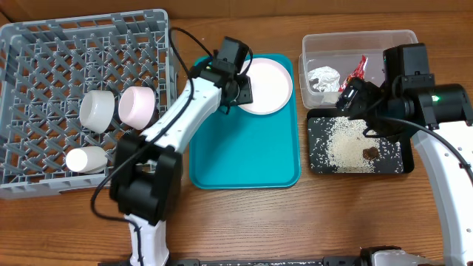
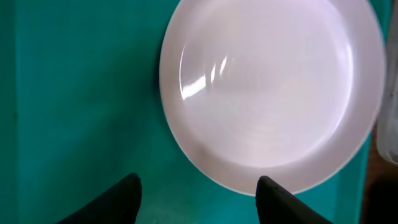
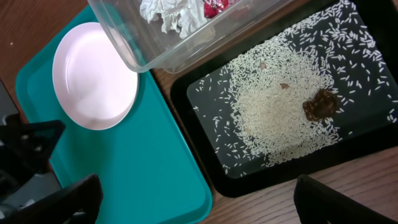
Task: Sort waste into correct bins and load items into the dishwasher
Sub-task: 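Move the left gripper to the white plate and grasp its edge, then lift the white plate off the teal tray toward the rack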
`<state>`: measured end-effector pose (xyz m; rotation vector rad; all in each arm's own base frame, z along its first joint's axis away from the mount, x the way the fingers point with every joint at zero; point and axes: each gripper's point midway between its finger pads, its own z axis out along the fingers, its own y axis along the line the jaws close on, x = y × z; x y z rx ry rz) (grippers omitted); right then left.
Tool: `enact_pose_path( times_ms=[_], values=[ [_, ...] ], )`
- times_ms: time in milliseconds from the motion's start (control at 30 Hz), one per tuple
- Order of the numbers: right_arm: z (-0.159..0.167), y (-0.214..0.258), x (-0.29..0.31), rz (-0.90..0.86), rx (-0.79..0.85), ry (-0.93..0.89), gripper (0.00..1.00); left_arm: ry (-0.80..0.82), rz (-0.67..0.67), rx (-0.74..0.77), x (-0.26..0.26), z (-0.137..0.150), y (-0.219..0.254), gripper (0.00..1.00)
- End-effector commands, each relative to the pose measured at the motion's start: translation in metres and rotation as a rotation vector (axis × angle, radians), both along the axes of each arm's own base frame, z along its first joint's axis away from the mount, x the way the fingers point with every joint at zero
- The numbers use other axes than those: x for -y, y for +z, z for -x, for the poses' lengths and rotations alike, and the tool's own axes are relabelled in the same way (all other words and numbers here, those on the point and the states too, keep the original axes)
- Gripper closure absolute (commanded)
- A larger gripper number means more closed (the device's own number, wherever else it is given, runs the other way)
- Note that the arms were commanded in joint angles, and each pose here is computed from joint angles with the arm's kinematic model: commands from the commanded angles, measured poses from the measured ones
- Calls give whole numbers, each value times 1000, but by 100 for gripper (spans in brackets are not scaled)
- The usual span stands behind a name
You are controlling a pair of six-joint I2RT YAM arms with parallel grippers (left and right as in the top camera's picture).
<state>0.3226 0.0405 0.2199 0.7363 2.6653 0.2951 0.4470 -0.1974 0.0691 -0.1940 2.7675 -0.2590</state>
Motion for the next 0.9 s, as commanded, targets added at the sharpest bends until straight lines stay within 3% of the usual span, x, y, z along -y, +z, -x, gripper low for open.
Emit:
enact_pose_path(
  times_ms=[0,100,267,467,700,867],
  values=[
    [-2,5,0,0,14,-1,0,66,20,-86,1,3,-35,40],
    [-2,4,0,0,14,-1,0,72,24,-120,4,5,-55,43],
    [-1,4,0,1,7,-1,0,21,-8,-147,1,10,-67,64],
    [1,3,0,2,-1,-1,0,-6,-79,-180,-28,16,-46,96],
    [1,3,0,1,-1,-1,0,16,-176,-19,-86,1,55,96],
    [2,2,0,2,-5,-1,0,130,-409,195,-156,19,161,96]
  ],
)
